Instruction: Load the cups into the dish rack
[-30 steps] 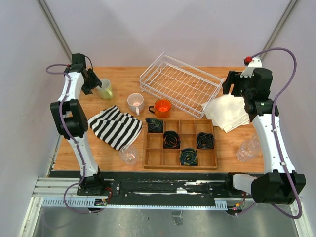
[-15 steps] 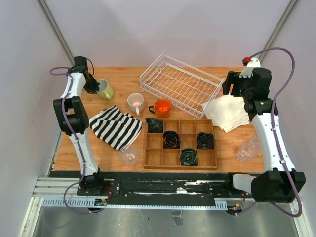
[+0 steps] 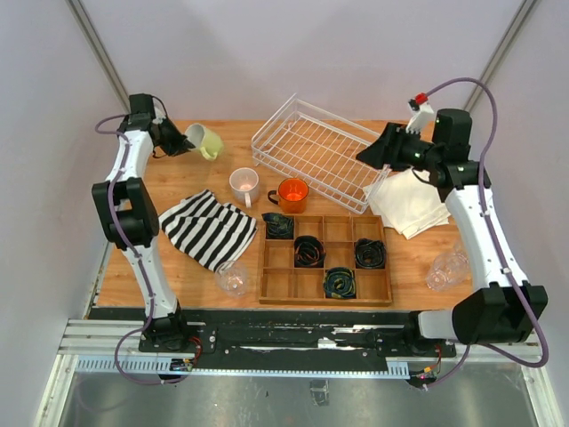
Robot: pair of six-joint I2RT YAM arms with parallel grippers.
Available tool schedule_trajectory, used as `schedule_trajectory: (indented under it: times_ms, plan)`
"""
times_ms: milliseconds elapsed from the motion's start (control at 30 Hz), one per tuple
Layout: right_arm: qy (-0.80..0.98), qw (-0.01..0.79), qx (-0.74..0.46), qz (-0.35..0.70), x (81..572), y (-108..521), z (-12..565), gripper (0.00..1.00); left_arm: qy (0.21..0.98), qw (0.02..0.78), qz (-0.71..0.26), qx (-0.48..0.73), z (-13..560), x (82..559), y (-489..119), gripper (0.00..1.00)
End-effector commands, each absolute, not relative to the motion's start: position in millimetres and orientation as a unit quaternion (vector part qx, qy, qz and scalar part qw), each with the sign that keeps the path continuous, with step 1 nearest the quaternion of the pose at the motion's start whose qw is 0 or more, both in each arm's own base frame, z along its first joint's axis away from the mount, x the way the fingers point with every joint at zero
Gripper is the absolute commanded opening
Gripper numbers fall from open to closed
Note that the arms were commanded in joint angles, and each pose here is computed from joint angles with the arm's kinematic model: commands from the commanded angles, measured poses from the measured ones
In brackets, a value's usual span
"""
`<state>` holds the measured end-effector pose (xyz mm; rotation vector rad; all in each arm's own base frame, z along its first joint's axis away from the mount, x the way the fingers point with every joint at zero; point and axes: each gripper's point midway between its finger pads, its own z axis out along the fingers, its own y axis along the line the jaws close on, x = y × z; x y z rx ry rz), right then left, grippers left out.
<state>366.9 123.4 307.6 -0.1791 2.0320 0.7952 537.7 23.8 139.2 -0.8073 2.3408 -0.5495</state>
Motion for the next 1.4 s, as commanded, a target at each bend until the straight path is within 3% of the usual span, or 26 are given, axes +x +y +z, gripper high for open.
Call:
schedule_trajectory:
  times_ms: [0,267,400,567,1033,1367]
  plan:
    - [0.776,0.390,-0.085,0.487,335.3,184.0,335.1,0.66,0.814,0.402,-0.354,-0.226,280.1,538.8,-27.8,0.01]
    - [0.704,0.333,-0.092,0.620,330.6,253.7,352.3,0.68,0.740,0.396,-0.519,-0.165,366.2,488.0,-137.0,0.01]
    - [0.672,0.311,-0.082,0.668,332.9,282.8,356.0,0.69,0.728,0.354,-0.575,-0.117,381.3,459.4,-206.2,0.01]
    - [0.611,0.305,-0.069,0.727,331.6,304.0,370.8,0.69,0.719,0.334,-0.602,-0.093,385.4,429.6,-249.3,0.01]
    - [0.548,0.286,0.011,0.786,334.2,314.9,371.3,0.67,0.706,0.332,-0.621,-0.076,389.0,387.7,-270.7,0.00]
    - [0.534,0.265,0.031,0.802,337.4,324.9,371.7,0.59,0.715,0.337,-0.610,-0.054,389.8,383.0,-283.1,0.00]
